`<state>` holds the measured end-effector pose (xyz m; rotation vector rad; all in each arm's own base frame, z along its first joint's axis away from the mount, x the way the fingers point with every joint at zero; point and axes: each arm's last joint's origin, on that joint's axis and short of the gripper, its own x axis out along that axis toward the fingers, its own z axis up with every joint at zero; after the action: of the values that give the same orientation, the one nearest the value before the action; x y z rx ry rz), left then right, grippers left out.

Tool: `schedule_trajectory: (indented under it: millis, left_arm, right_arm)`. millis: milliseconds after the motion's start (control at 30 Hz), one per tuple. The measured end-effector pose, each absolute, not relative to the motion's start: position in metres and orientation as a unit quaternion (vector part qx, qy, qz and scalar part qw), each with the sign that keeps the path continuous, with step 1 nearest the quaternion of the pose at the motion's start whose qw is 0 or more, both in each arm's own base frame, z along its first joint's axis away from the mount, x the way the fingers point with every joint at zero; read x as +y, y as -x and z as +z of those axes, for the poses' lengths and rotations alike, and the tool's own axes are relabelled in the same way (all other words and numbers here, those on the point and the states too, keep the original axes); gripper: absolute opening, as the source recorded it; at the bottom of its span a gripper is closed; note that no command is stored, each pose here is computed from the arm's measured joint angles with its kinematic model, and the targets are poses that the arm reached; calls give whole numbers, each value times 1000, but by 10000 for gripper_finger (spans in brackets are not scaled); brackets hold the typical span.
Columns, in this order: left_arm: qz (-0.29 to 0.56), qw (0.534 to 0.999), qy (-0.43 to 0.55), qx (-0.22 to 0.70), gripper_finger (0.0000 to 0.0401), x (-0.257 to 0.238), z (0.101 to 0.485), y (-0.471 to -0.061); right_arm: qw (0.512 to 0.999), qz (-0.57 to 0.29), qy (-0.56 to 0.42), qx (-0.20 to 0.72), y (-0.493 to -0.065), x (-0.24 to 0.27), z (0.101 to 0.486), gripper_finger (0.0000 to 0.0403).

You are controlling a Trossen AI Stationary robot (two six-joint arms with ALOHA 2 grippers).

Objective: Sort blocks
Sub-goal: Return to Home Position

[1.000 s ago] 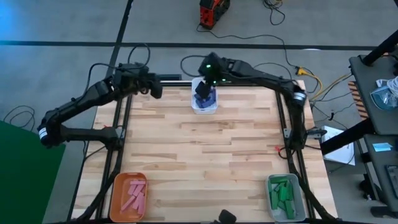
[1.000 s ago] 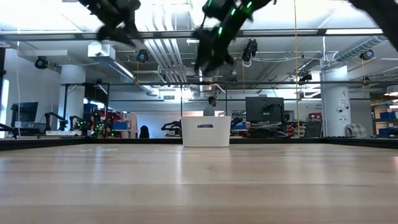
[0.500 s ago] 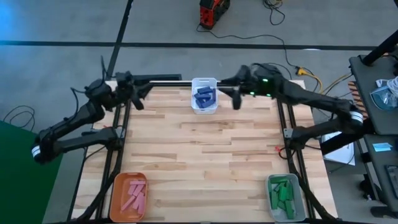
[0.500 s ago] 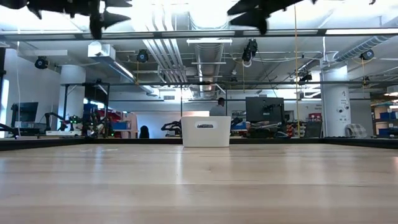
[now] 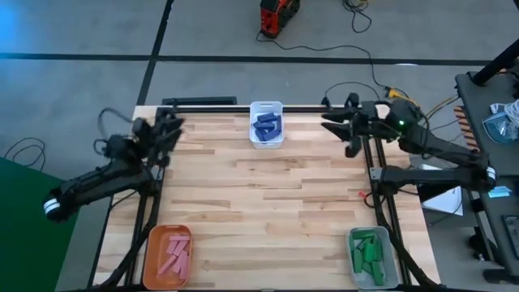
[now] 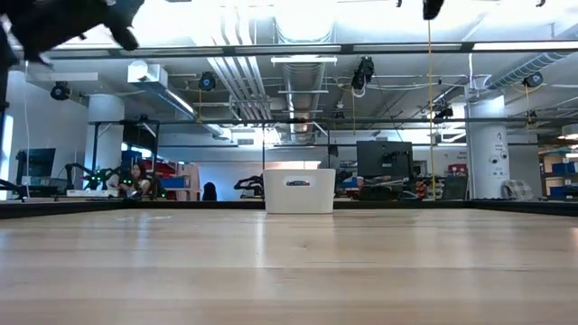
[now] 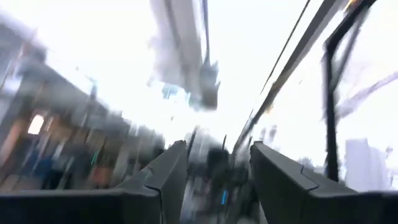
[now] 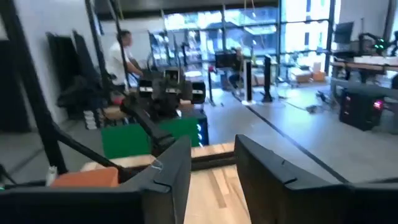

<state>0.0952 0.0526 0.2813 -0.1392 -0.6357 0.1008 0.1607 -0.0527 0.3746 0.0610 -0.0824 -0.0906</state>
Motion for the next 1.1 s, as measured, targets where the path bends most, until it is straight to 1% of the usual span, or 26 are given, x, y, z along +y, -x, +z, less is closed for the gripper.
schedule_trajectory:
  millis: [67,200,300,400,500,567,667,733,800,900,1033,1100]
  left_arm:
    - [31,931,57,-358,155,48,268,-88]
    - [26,928,60,-367,155,45,245,-84]
    - [43,935,57,-347,155,47,233,-86]
    - [58,943,24,-328,155,48,231,-89]
    - [74,944,-24,-321,155,48,230,-89]
    - [77,948,-21,-307,155,49,228,-91]
    - [78,958,-1,-277,155,52,222,-95]
    - [80,962,8,-260,155,53,220,-97]
    - [83,966,17,-243,155,55,217,-99]
    - [86,970,26,-227,155,56,214,-102]
    - [89,973,35,-212,155,58,210,-105]
    - [90,974,38,-206,155,59,209,-106]
  right_arm:
    - [996,-27,-47,-67,-151,-46,365,103]
    - [992,-2,-81,-101,-131,-37,348,80]
    - [989,42,-42,-137,-114,-25,342,67]
    - [987,55,0,-148,-103,-19,331,57]
    - [990,44,16,-136,-99,-18,313,51]
    - [991,45,37,-123,-97,-17,301,49]
    - [989,38,107,-92,-96,-17,284,48]
    - [989,37,129,-60,-98,-18,272,49]
    - [991,42,118,-39,-100,-18,264,50]
    - [996,42,75,-13,-104,-19,251,47]
    - [999,44,-3,23,-108,-20,241,50]
    - [997,44,-56,32,-108,-20,239,54]
